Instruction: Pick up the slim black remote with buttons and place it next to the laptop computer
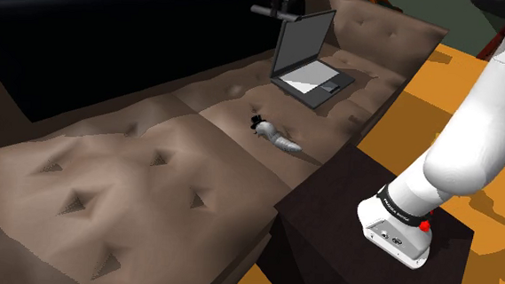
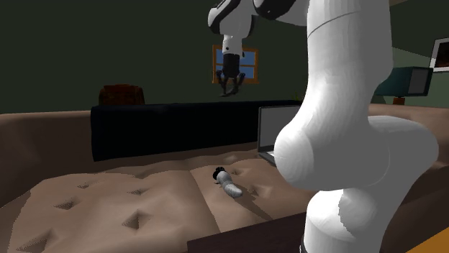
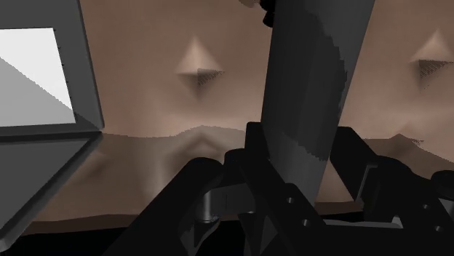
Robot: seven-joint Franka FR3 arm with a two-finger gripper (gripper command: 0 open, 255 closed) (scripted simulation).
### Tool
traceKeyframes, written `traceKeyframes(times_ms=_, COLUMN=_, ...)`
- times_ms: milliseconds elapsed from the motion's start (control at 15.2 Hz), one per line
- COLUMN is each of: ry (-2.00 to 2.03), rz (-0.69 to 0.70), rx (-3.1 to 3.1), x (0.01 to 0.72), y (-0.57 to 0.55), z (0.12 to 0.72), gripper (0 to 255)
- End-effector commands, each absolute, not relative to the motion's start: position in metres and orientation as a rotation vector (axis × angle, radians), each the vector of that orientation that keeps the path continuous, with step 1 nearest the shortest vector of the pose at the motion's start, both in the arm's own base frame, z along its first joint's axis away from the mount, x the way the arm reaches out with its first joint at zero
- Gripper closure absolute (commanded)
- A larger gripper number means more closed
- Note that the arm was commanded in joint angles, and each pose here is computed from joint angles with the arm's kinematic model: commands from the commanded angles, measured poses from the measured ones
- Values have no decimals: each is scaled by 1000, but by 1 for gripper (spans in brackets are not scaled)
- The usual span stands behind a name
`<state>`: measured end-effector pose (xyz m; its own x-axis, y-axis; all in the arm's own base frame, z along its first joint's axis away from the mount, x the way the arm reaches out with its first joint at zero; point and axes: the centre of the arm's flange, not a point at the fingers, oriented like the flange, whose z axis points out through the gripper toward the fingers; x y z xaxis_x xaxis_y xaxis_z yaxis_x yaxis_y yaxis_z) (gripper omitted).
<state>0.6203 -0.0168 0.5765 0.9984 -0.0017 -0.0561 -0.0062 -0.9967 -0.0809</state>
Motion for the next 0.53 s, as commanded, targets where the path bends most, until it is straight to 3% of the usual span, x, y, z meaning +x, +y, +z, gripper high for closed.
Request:
traceKeyframes(times_ms=0, ry=5, rz=85, rx=-3059, x=606, y=-39, z=575, gripper=255)
traceKeyframes(times_ms=462, ry=5, rz=85, rx=-3059, x=557, y=-118, z=575, gripper=255)
